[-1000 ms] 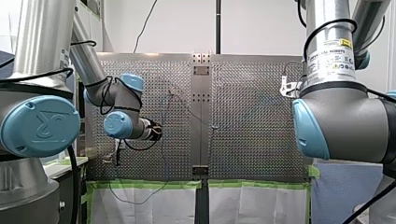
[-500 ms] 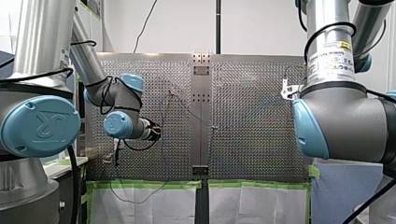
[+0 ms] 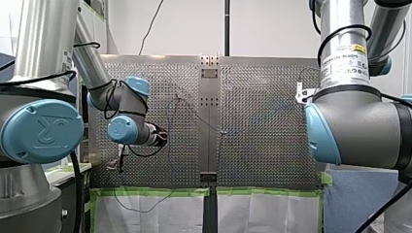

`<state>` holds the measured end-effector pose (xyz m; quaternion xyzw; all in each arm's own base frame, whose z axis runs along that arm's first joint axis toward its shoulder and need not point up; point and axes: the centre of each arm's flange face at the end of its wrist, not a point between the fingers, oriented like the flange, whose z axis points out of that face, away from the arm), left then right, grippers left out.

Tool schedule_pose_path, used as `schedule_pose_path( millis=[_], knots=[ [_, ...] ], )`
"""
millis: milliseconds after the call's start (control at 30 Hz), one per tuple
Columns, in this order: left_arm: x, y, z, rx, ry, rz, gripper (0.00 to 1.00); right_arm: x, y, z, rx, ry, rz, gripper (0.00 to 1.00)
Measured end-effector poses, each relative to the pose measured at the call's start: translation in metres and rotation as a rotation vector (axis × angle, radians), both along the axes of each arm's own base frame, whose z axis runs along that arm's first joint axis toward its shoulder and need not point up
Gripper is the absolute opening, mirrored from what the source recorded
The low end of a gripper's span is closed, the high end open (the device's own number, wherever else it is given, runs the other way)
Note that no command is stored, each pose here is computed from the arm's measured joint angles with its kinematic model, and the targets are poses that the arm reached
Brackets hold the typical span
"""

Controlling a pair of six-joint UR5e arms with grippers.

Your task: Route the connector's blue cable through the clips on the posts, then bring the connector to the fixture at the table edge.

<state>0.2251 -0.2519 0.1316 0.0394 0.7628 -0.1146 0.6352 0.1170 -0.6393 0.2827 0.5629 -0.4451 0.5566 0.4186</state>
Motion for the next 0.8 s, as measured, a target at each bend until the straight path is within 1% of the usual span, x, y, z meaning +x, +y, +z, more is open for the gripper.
schedule_pose_path(
  millis=[167, 267, 367, 567, 800],
  knots=[
    [0.0003, 0.0007, 0.0000, 0.002, -0.001, 0.007, 1.00, -0.0011, -0.0035, 0.0037, 0.001, -0.002, 0.015, 0.00],
    [0.0004, 0.0013, 0.0000, 0.006, -0.002, 0.012, 1.00, 0.0001, -0.0058, 0.0080, 0.000, -0.009, 0.034, 0.00],
    [0.0006, 0.0016, -0.0001, 0.009, -0.002, 0.014, 1.00, 0.0009, -0.0071, 0.0090, 0.001, -0.014, 0.047, 0.00],
    [0.0006, 0.0018, -0.0002, 0.011, -0.001, 0.015, 1.00, 0.0016, -0.0083, 0.0077, 0.005, -0.017, 0.058, 0.00],
    [0.0006, 0.0018, -0.0002, 0.013, -0.002, 0.015, 1.00, -0.0002, -0.0102, 0.0081, 0.010, -0.019, 0.062, 0.00]
  ],
)
